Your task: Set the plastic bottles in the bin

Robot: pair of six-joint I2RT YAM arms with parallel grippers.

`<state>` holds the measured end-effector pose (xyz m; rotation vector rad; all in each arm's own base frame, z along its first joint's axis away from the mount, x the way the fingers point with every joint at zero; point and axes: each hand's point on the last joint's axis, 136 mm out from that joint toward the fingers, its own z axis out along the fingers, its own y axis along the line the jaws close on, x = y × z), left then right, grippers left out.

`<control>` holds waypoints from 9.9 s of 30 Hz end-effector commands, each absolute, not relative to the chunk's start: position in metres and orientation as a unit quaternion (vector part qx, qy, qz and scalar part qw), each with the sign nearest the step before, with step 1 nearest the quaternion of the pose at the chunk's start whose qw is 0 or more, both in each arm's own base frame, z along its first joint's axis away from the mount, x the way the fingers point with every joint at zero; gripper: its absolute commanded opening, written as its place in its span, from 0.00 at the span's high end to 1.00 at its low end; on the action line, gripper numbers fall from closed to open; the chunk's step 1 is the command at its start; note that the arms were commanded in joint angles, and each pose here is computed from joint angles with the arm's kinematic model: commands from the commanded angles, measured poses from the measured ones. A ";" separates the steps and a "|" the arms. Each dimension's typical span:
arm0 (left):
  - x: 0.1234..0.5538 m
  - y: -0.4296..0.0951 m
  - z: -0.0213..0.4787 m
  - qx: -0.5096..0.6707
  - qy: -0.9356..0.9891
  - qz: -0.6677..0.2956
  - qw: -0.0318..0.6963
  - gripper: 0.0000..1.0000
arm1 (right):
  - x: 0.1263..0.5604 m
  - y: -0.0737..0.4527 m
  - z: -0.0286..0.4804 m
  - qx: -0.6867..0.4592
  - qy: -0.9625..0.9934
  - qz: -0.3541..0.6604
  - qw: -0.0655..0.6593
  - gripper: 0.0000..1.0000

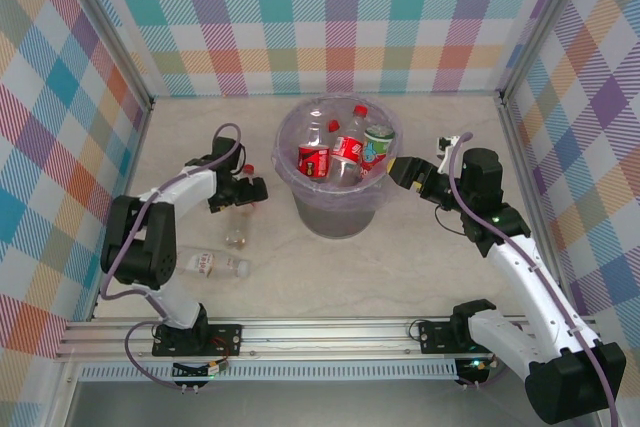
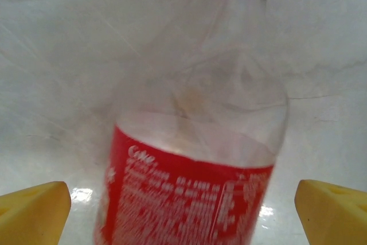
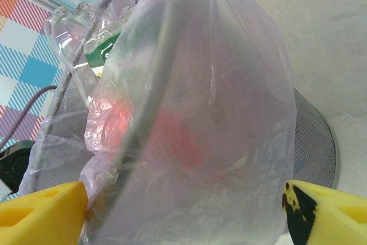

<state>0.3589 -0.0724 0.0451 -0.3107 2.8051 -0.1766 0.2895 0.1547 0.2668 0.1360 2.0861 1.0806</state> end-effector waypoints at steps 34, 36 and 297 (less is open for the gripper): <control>0.296 -0.131 0.470 -0.034 0.770 -0.265 0.580 0.50 | 0.289 0.156 0.273 0.041 0.818 0.421 0.389 0.12; 0.296 -0.160 0.482 -0.006 0.755 -0.298 0.584 0.51 | 0.289 0.158 0.273 0.041 0.817 0.426 0.386 0.12; 0.339 -0.222 0.271 -0.048 0.852 -0.263 0.450 0.18 | 0.430 0.320 0.349 -0.254 0.822 0.253 0.442 0.36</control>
